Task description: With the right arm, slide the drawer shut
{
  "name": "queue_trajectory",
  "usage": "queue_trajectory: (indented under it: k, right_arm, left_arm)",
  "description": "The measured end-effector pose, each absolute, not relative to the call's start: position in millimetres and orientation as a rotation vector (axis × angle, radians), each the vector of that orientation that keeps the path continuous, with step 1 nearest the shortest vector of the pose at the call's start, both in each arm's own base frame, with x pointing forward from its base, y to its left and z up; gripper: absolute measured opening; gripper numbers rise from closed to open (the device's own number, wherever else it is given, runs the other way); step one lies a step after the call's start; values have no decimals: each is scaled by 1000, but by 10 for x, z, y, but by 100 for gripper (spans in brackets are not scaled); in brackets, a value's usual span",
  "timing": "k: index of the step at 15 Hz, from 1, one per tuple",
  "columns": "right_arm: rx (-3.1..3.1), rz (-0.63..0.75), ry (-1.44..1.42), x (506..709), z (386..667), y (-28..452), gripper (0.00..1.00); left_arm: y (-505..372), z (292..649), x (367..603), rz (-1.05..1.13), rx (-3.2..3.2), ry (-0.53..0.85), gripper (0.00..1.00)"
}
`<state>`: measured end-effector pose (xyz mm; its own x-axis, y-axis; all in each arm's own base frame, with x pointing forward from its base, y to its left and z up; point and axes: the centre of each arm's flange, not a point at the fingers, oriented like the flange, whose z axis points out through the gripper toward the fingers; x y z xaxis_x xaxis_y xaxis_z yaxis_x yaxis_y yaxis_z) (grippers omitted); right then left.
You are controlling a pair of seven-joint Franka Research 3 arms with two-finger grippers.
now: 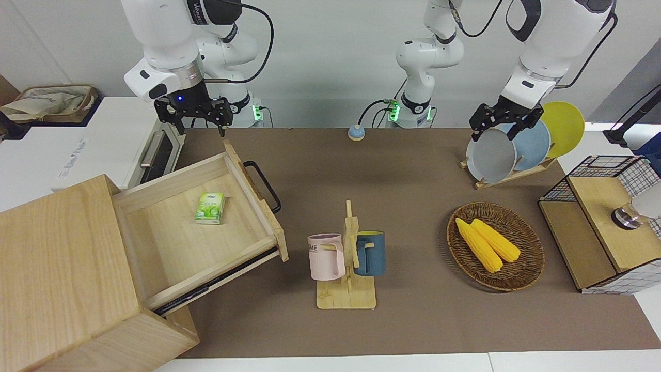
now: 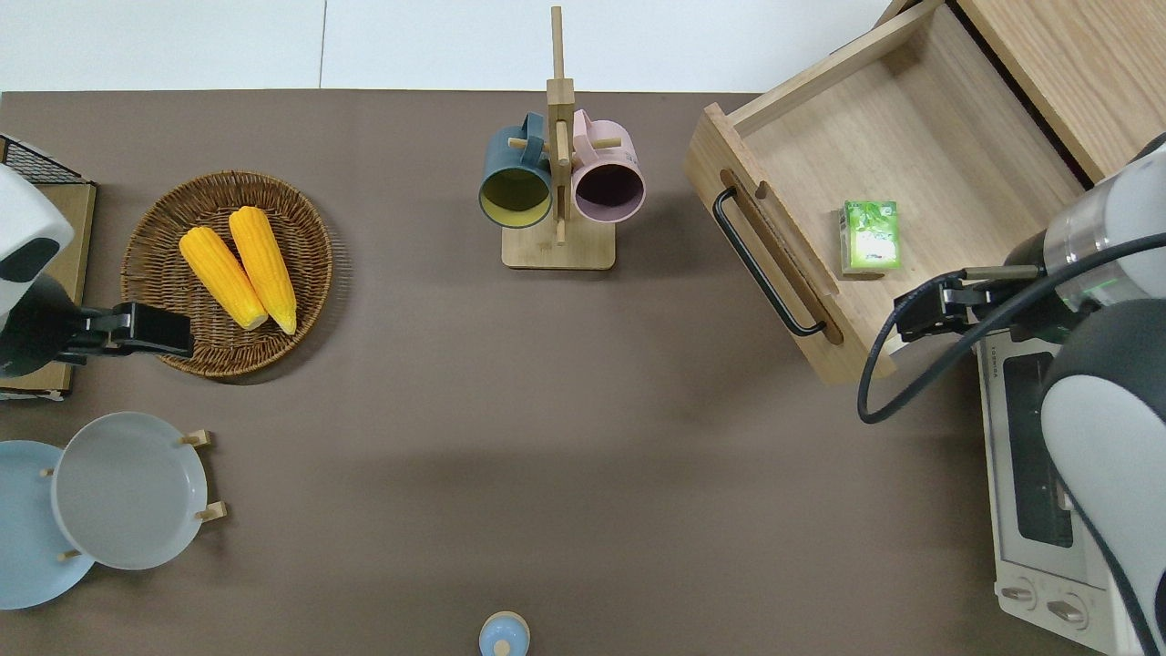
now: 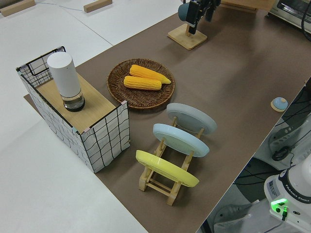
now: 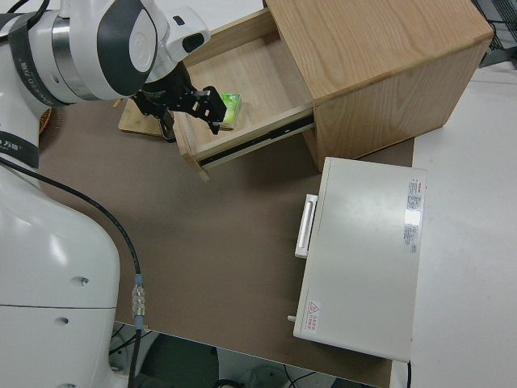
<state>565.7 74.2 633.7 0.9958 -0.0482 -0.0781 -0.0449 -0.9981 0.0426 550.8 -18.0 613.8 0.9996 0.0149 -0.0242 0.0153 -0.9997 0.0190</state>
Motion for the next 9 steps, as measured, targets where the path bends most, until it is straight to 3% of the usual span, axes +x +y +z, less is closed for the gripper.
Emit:
queue_trajectory:
  k: [9]
  right_arm:
    - [3099, -119, -63, 5647, 6354, 754, 99]
  left_arm:
    - [-180, 6138, 5507, -38, 3122, 23, 100]
